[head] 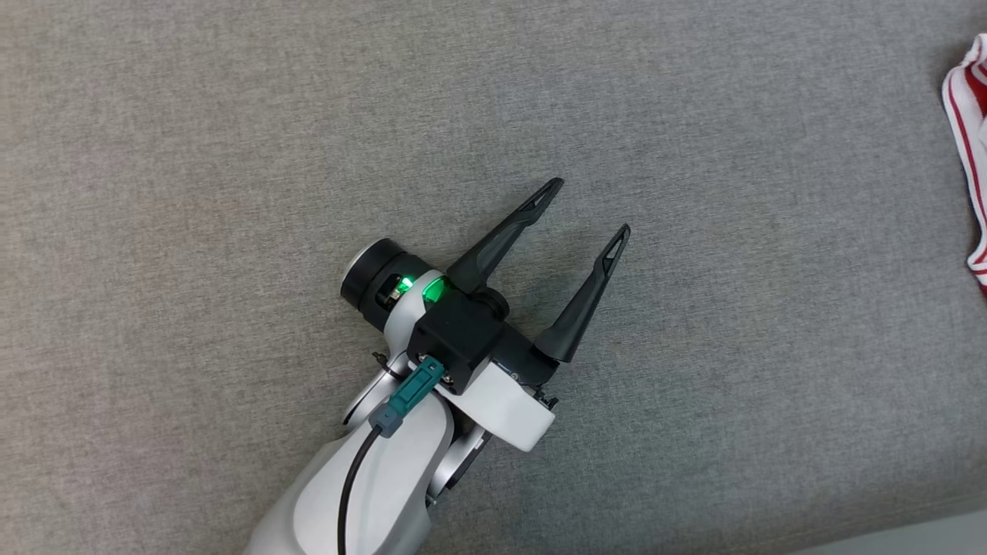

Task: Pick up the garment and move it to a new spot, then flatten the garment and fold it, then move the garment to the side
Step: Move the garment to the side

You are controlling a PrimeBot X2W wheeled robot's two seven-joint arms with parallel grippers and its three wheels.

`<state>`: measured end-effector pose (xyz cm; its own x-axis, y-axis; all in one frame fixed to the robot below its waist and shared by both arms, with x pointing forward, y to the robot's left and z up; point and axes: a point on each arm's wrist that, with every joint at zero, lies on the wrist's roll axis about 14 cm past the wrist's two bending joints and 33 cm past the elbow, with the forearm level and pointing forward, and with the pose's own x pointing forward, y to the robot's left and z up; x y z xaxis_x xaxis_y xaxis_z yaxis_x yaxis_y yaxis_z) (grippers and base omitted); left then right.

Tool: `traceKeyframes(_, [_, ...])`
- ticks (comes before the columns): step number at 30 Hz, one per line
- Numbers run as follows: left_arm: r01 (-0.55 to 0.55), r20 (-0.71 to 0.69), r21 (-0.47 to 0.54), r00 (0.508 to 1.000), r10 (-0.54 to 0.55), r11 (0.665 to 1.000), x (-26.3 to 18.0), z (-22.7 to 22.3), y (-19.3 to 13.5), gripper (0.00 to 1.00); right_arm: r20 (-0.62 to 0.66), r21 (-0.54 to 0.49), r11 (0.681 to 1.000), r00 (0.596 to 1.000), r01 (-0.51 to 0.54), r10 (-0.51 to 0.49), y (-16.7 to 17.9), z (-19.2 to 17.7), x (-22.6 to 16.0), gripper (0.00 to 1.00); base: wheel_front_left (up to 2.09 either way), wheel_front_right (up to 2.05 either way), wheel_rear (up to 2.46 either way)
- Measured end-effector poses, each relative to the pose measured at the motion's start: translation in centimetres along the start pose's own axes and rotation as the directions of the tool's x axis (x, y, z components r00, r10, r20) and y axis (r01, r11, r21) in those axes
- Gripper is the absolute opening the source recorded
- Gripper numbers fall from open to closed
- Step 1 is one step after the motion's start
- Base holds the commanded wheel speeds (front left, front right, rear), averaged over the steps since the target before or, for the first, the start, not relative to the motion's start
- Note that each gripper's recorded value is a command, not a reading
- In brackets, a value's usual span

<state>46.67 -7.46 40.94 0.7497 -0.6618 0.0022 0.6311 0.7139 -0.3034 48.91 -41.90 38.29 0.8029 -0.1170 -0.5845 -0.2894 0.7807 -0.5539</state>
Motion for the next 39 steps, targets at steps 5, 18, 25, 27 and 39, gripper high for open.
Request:
traceKeyframes(5, [-0.016,0.004,0.009,1.000,0.016,1.000,-0.3,0.5,0.3,1.00,0.001,-0.025,1.000,1.000,0.015,-0.015,-0.7,0.2,0.0,1.00,0.00,0.00,0.00])
traceKeyframes(18, [-0.065,0.062,0.021,0.996,0.063,0.998,-2.2,4.6,-0.8,1.00,0.131,-0.057,0.991,0.985,0.124,-0.116,-4.7,5.4,-3.4,1.00,0.00,0.00,0.00])
traceKeyframes(25, [-0.163,0.122,0.027,0.980,0.158,0.986,-4.6,7.7,-0.2,1.00,0.397,0.084,0.993,0.911,0.083,-0.110,-1.9,13.9,-5.7,1.00,0.00,0.00,0.00])
traceKeyframes(27, [-0.191,0.137,0.034,0.973,0.185,0.981,-5.5,8.5,0.0,1.00,0.453,0.119,0.991,0.886,0.053,-0.102,-0.6,15.7,-6.6,1.00,0.00,0.00,0.00])
traceKeyframes(39, [-0.418,0.245,0.040,0.885,0.397,0.908,-12.6,12.7,3.2,1.00,0.763,0.299,0.941,0.632,-0.159,-0.135,7.1,24.4,-15.4,1.00,0.00,0.00,0.00])
